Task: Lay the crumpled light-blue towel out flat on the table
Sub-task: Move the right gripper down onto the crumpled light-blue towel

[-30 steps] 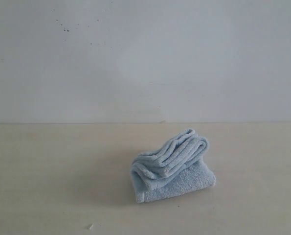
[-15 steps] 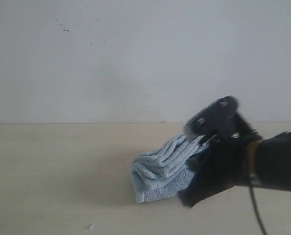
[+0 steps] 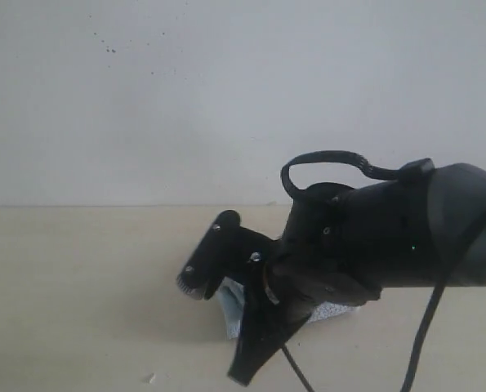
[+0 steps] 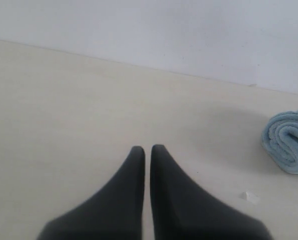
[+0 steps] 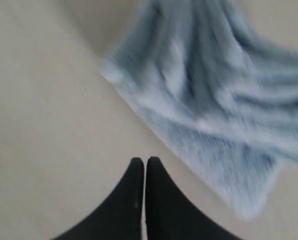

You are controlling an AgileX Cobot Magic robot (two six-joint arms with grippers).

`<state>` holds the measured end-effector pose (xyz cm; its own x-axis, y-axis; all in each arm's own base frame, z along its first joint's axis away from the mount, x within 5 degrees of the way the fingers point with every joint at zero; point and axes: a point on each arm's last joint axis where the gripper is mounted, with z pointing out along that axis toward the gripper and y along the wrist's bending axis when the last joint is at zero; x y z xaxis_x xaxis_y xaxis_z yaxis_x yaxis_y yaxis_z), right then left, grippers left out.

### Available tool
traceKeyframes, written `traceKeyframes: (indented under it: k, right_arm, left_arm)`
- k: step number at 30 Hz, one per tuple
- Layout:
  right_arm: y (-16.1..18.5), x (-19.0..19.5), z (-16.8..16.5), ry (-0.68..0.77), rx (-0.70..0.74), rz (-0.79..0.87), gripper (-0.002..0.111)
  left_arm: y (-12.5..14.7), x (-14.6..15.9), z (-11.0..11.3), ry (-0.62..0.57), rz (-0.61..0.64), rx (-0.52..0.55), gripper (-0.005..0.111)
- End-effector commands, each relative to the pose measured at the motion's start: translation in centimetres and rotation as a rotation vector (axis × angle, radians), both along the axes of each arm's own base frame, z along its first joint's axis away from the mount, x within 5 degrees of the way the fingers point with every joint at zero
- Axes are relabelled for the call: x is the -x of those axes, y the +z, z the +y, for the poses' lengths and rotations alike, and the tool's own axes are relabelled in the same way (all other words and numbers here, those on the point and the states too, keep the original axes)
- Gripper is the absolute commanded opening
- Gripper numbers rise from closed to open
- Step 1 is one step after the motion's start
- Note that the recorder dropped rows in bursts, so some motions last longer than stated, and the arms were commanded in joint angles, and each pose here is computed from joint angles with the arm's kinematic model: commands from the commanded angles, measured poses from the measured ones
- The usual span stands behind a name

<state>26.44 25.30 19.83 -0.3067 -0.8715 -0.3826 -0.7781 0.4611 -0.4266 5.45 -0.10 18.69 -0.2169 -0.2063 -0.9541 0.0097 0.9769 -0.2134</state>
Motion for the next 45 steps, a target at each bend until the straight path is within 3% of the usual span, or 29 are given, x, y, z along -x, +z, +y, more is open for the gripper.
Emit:
traceKeyframes:
  k: [1,4,11,16,21,23,31,38,45]
  right_arm:
    - [0.1,-0.4,2.2,0.246,-0.095,-0.099,0.001]
    - [-0.7,-0.7,2.8,0.309,-0.092,-0.131,0.001]
    - [-3.4,-1.0,2.0,0.284,0.060,-0.060,0.001]
    - [-4.3,-1.0,2.1,0.279,0.075,-0.041,0.003]
    - [-4.2,-1.5,1.7,0.199,0.020,-0.027,0.035]
    - [-4.1,-2.1,1.3,0.146,-0.030,-0.023,0.042]
    - [-4.1,-4.7,-0.9,-0.042,-0.184,-0.011,0.042]
    - [-4.9,-4.5,0.4,-0.018,-0.285,0.000,0.042]
    - [-7.1,-5.0,-0.1,-0.049,-0.237,0.043,0.042]
  left_arm:
    - [-0.1,0.0,0.0,0.003,0.004,0.001,0.004]
    - [-0.1,0.0,0.0,0.003,0.004,0.001,0.004]
    - [-0.1,0.0,0.0,0.003,0.004,0.001,0.004]
    - [-0.1,0.0,0.0,0.003,0.004,0.001,0.004]
    - [-0.1,0.0,0.0,0.003,0.004,0.001,0.004]
    - [-0.1,0.0,0.0,0.003,0.004,0.001,0.004]
    - [-0.1,0.0,0.0,0.003,0.004,0.001,0.004]
    - [-0.1,0.0,0.0,0.003,0.004,0.001,0.004]
    - [-0.1,0.0,0.0,0.003,0.004,0.001,0.004]
